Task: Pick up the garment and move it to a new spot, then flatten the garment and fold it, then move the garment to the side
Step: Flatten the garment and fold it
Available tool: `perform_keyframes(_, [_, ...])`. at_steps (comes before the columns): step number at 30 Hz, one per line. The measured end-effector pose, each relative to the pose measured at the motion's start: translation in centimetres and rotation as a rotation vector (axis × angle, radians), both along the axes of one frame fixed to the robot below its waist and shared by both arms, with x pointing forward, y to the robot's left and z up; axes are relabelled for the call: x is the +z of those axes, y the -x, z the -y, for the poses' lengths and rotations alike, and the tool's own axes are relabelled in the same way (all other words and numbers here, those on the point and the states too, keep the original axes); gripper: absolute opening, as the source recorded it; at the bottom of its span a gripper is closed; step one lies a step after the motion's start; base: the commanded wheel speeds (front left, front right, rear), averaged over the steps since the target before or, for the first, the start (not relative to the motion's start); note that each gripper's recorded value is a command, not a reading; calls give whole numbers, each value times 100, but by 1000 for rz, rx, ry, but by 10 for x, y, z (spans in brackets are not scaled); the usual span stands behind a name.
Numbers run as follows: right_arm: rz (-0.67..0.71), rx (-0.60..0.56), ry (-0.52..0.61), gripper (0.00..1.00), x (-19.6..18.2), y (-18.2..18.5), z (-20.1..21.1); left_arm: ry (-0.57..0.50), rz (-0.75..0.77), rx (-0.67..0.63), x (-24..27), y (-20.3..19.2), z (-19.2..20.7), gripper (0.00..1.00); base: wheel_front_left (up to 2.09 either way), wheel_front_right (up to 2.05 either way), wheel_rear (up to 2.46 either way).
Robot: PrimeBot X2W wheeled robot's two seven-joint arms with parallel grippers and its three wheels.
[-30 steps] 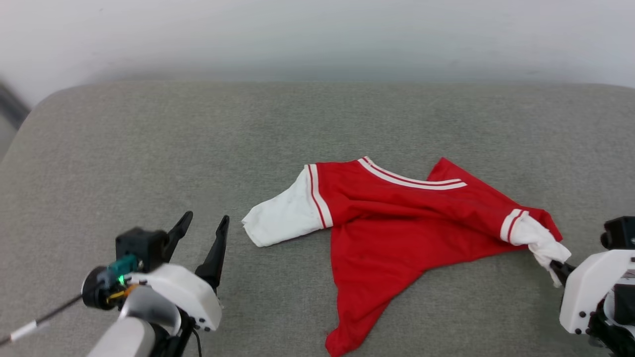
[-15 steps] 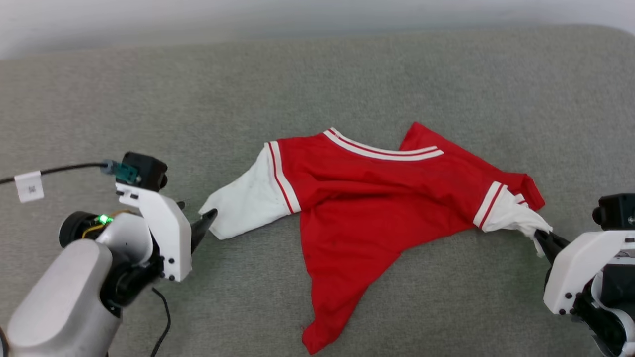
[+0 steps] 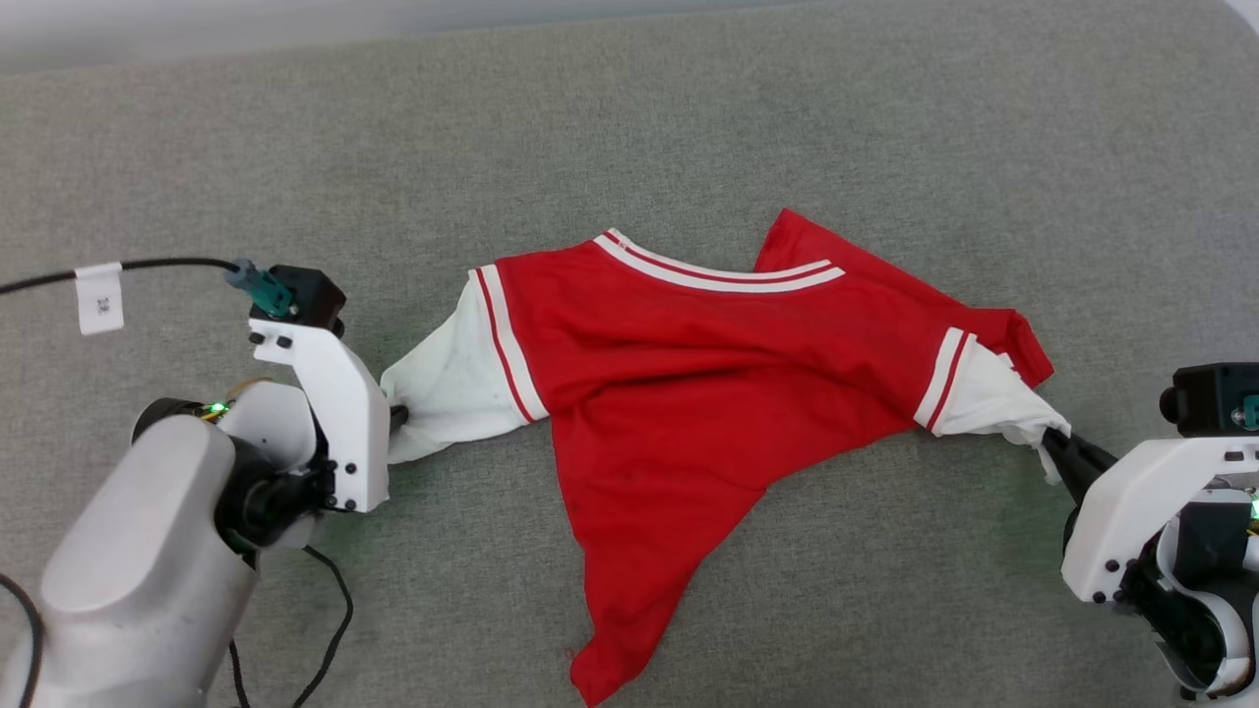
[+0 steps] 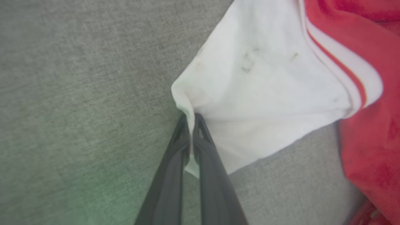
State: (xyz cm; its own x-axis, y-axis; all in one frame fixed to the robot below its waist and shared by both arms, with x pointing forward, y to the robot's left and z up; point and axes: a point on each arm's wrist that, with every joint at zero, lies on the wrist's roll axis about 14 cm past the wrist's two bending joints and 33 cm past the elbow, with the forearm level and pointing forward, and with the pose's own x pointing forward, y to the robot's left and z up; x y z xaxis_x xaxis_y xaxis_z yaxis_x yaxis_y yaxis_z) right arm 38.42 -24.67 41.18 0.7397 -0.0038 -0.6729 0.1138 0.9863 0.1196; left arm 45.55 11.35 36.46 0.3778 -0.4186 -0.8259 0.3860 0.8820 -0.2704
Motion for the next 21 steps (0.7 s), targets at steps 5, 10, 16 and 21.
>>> perform_keyframes(5, [63,8,41,0,20,-6,9,-10,214,72,28,-20,-2,0,0,0,0])
perform_keyframes(10, [167,15,91,0,56,-20,20,-8,445,157,88,-42,-18,0,0,0,0])
perform_keyframes(16, [279,42,139,0,103,-34,24,2,664,264,161,-50,-44,0,0,0,0])
perform_keyframes(21, [364,76,165,0,147,-56,21,17,808,362,215,-54,-68,0,0,0,0])
